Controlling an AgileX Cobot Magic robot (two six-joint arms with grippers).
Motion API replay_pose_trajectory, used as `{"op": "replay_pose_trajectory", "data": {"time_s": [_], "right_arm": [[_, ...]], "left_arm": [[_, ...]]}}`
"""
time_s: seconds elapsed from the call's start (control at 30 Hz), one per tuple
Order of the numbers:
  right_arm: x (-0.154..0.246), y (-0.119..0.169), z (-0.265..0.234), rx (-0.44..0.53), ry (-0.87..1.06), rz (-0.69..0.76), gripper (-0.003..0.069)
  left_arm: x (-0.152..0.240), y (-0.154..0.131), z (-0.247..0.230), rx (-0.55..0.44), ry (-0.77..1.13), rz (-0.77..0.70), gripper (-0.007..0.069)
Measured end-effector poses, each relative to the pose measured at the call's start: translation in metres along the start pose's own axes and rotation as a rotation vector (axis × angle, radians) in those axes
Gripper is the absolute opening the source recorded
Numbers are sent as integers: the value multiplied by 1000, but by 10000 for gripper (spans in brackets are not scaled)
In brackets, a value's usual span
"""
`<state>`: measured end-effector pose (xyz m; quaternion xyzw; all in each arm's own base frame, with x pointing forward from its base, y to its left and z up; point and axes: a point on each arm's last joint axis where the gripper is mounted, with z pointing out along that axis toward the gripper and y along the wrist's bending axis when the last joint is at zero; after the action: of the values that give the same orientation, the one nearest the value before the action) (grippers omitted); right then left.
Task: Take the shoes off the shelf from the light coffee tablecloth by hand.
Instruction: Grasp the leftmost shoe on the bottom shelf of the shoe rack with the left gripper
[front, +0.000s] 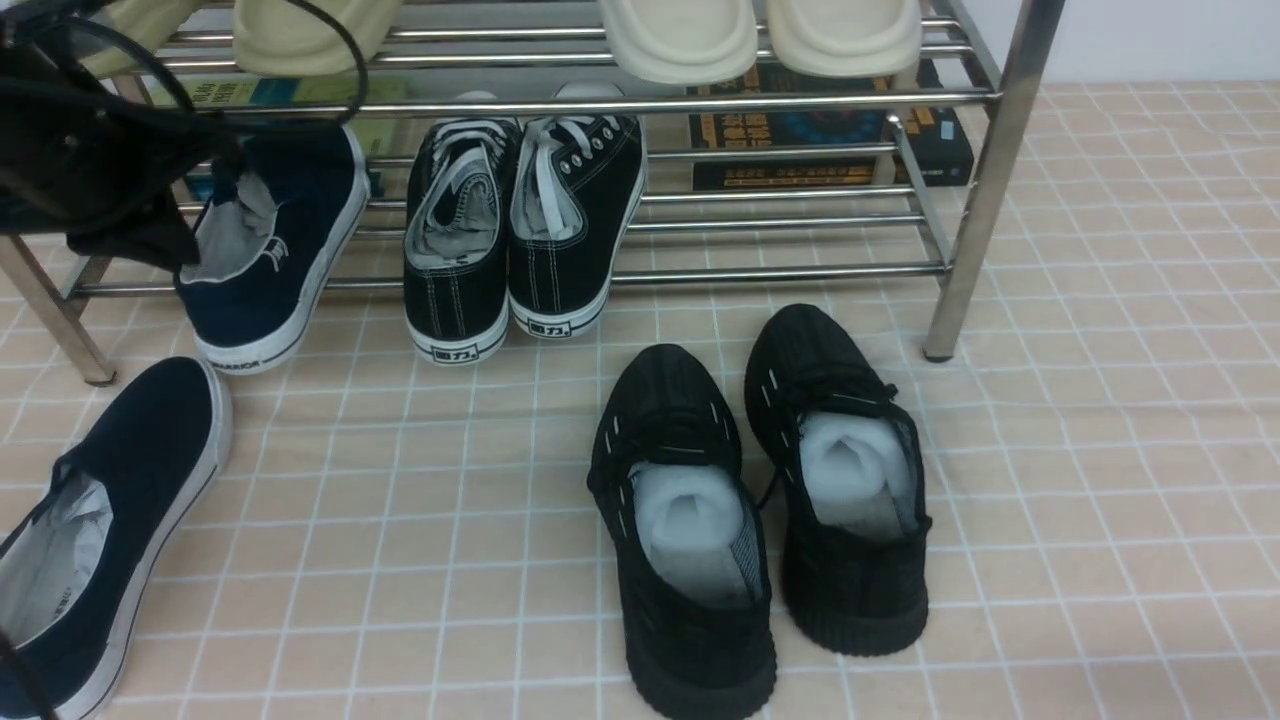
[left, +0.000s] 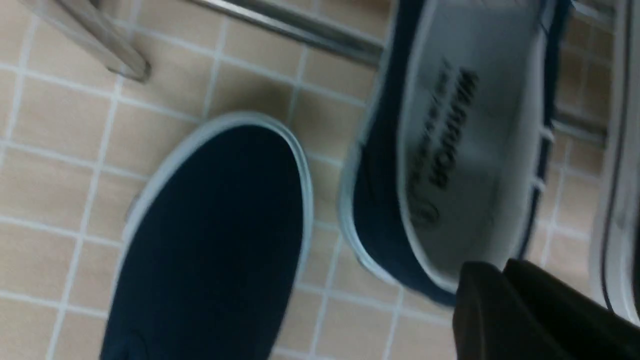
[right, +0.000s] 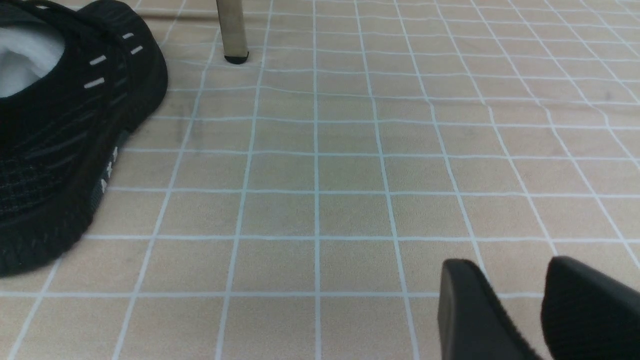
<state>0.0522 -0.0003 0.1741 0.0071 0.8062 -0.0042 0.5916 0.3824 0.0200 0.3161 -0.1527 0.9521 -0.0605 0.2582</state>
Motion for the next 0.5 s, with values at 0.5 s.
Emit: {"op": "replay_pose_trajectory", "data": {"time_s": [0.5], "right_arm": [[0,0,0,0,0,0,239]], "left_arm": [[-3,7,58,-52,50,-34,311]]}}
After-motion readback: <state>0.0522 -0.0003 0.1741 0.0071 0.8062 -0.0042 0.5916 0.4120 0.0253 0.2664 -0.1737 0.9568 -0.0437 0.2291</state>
